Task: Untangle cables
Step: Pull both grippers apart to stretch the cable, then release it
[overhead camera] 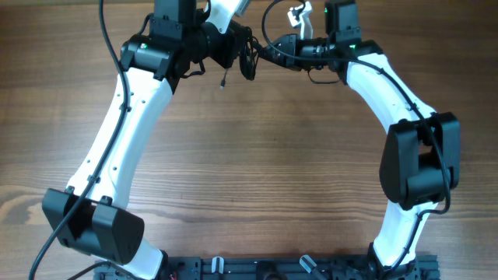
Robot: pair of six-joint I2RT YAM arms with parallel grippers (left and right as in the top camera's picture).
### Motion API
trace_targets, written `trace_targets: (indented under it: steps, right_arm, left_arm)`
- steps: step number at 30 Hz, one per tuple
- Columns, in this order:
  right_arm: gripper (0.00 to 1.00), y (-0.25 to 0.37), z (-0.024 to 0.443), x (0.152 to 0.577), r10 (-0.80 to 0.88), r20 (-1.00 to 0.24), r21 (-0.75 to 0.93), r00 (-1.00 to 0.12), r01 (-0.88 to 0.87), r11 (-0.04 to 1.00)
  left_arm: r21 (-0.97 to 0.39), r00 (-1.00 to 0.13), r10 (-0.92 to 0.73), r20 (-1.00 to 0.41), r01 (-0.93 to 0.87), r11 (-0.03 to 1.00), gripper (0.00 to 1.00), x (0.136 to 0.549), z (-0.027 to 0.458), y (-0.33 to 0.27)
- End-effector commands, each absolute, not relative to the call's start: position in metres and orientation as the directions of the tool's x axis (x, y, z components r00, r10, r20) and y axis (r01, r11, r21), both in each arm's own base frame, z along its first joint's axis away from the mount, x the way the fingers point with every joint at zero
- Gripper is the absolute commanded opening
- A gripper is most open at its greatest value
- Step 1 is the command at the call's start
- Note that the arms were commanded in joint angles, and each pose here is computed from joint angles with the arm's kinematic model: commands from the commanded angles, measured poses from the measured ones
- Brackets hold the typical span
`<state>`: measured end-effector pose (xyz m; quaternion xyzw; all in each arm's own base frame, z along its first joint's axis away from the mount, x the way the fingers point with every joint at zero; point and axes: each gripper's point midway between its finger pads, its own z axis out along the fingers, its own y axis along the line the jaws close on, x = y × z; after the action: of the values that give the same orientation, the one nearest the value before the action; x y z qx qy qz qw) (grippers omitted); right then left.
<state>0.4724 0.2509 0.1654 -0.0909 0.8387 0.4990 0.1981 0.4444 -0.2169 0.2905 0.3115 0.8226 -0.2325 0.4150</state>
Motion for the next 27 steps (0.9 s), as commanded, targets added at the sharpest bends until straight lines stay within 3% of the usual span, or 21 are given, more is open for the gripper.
trace_targets:
  steps: [1, 6, 8, 12, 17, 20, 22, 27]
  right_arm:
    - [0.36, 0.262, 0.161, 0.469, 0.03, -0.412, 0.806, -0.911, -0.349, 0.478]
    - [0.35, 0.275, 0.164, 0.464, 0.013, -0.419, 0.807, -0.908, -0.366, 0.464]
    - [0.26, 0.277, 0.165, 0.464, 0.015, -0.419, 0.808, -0.908, -0.366, 0.461]
    - [0.18, 0.278, 0.168, 0.465, 0.022, -0.42, 0.815, -0.907, -0.366, 0.45]
    - [0.16, 0.279, 0.17, 0.465, 0.025, -0.419, 0.818, -0.908, -0.365, 0.445]
    - [0.27, 0.279, 0.17, 0.464, 0.025, -0.411, 0.823, -0.911, -0.359, 0.439]
    - [0.47, 0.279, 0.17, 0.464, 0.029, -0.404, 0.827, -0.914, -0.351, 0.439]
    - [0.43, 0.279, 0.168, 0.467, 0.036, -0.415, 0.816, -0.909, -0.354, 0.457]
  left_arm:
    - [-0.104, -0.419, 0.296, -0.858, 0.708, 0.699, 0.04, 0.437, 0.318, -0.214]
    - [-0.102, -0.415, 0.295, -0.86, 0.708, 0.699, 0.04, 0.436, 0.32, -0.213]
    - [-0.102, -0.415, 0.295, -0.86, 0.708, 0.699, 0.04, 0.436, 0.32, -0.213]
    - [-0.102, -0.414, 0.295, -0.861, 0.708, 0.698, 0.04, 0.435, 0.321, -0.213]
    - [-0.101, -0.414, 0.295, -0.861, 0.708, 0.698, 0.04, 0.436, 0.321, -0.213]
    - [-0.101, -0.413, 0.295, -0.862, 0.708, 0.698, 0.04, 0.435, 0.321, -0.213]
    - [-0.101, -0.413, 0.295, -0.862, 0.709, 0.698, 0.04, 0.435, 0.321, -0.213]
    - [-0.102, -0.413, 0.294, -0.862, 0.71, 0.696, 0.04, 0.435, 0.322, -0.214]
